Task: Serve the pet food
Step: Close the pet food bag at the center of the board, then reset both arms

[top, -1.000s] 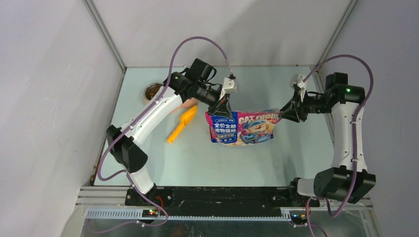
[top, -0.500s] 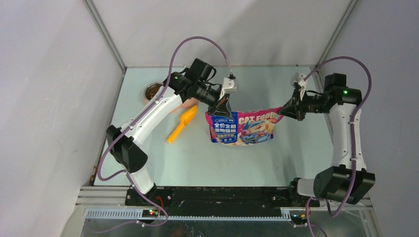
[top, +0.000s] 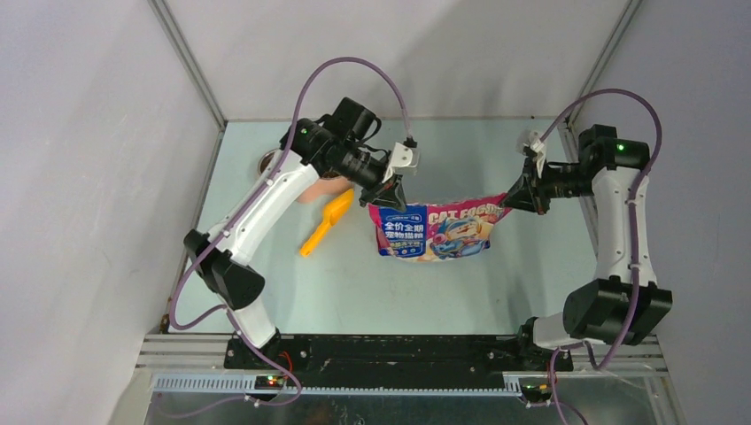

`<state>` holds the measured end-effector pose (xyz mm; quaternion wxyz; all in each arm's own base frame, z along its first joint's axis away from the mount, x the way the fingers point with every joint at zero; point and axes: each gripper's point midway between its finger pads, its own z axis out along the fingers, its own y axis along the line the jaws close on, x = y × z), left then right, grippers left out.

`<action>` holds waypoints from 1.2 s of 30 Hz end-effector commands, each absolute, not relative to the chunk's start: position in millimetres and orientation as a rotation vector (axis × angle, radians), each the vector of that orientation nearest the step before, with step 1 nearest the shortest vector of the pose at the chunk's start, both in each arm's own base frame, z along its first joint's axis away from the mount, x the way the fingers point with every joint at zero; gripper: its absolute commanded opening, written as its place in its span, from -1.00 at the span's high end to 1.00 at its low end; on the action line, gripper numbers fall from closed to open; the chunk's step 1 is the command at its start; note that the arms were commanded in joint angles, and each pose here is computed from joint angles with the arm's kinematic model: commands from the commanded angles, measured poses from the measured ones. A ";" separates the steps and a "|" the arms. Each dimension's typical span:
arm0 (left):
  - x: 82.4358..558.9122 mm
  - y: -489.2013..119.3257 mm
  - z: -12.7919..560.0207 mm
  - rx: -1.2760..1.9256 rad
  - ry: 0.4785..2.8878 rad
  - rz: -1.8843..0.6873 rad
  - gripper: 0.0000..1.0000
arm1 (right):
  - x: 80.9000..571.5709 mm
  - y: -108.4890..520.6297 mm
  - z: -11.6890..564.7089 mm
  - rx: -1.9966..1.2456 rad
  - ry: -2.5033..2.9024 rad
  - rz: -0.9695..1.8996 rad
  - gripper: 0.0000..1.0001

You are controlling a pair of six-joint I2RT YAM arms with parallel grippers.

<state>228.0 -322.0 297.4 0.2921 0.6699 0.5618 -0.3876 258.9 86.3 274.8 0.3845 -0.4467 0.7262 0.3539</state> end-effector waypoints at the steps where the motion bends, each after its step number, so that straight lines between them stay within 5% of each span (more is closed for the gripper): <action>1: 200.0 -288.7 322.7 1.822 1.486 -1.039 1.00 | 232.9 69.2 275.4 -1.375 1.830 0.611 1.00; 6: 202.6 -286.5 321.4 1.778 1.514 -1.021 1.00 | 227.4 64.7 274.1 -1.461 1.811 0.482 1.00; 9: 206.6 -291.2 325.7 1.732 1.511 -1.022 0.93 | 234.5 66.7 280.4 -1.428 1.775 0.425 0.57; 12: 208.7 -293.9 331.0 1.707 1.508 -1.022 0.40 | 234.9 77.9 280.1 -1.408 1.738 0.411 0.12; 20: 210.9 -284.5 352.9 1.621 1.480 -0.929 -0.83 | 268.2 104.1 286.1 -1.377 1.668 0.286 -0.02; 24: 221.8 -266.9 361.0 1.512 1.484 -0.831 -0.99 | 280.1 107.1 288.7 -1.345 1.663 0.251 0.22; 27: 232.4 -249.2 359.1 1.428 1.519 -0.778 -0.99 | 278.3 110.0 288.5 -1.363 1.655 0.244 0.93; 33: 254.3 -196.9 355.0 1.253 1.586 -0.708 -0.99 | 271.1 112.9 289.1 -1.382 1.652 0.240 1.00; 35: 256.9 -182.5 351.1 1.204 1.603 -0.692 -0.99 | 269.0 113.5 292.0 -1.370 1.653 0.234 0.48; 36: 254.8 -176.7 353.7 1.187 1.594 -0.671 -0.99 | 269.2 113.5 294.1 -1.360 1.653 0.228 -0.11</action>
